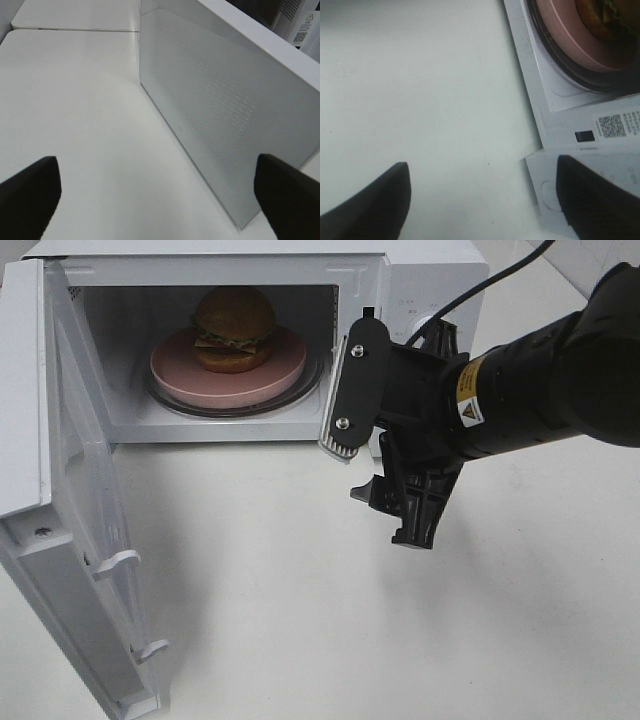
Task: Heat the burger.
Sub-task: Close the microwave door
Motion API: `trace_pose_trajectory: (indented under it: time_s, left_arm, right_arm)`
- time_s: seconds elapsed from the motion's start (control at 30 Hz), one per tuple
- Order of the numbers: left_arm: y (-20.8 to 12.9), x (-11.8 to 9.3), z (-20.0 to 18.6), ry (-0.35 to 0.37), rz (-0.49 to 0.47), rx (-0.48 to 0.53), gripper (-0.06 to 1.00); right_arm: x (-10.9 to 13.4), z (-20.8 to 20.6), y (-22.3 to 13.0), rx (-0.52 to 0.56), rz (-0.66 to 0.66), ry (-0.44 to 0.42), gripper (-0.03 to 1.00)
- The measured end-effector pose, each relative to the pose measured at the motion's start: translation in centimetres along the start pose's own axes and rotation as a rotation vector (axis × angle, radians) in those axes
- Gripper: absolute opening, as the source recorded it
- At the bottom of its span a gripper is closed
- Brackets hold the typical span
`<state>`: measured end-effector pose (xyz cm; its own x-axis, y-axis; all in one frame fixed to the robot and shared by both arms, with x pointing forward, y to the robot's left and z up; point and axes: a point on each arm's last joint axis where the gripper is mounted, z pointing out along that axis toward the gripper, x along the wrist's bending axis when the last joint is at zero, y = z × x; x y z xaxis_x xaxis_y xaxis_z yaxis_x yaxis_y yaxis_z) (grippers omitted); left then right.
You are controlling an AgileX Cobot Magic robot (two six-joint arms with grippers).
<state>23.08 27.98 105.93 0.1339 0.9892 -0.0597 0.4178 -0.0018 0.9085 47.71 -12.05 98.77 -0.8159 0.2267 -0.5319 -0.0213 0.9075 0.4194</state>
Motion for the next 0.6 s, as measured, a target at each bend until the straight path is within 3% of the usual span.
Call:
trace_pose_trajectory:
  time_s: [0.37, 0.6]
  left_arm:
    - [0.0, 0.0, 0.0, 0.0, 0.0, 0.0, 0.97]
    - [0.0, 0.0, 0.0, 0.0, 0.0, 0.0, 0.97]
  right_arm:
    - [1.4, -2.2, -1.6, 0.013, 0.124, 0.002, 0.76]
    - [2.4, -3.9, -3.2, 0.119, 0.278, 0.041, 0.76]
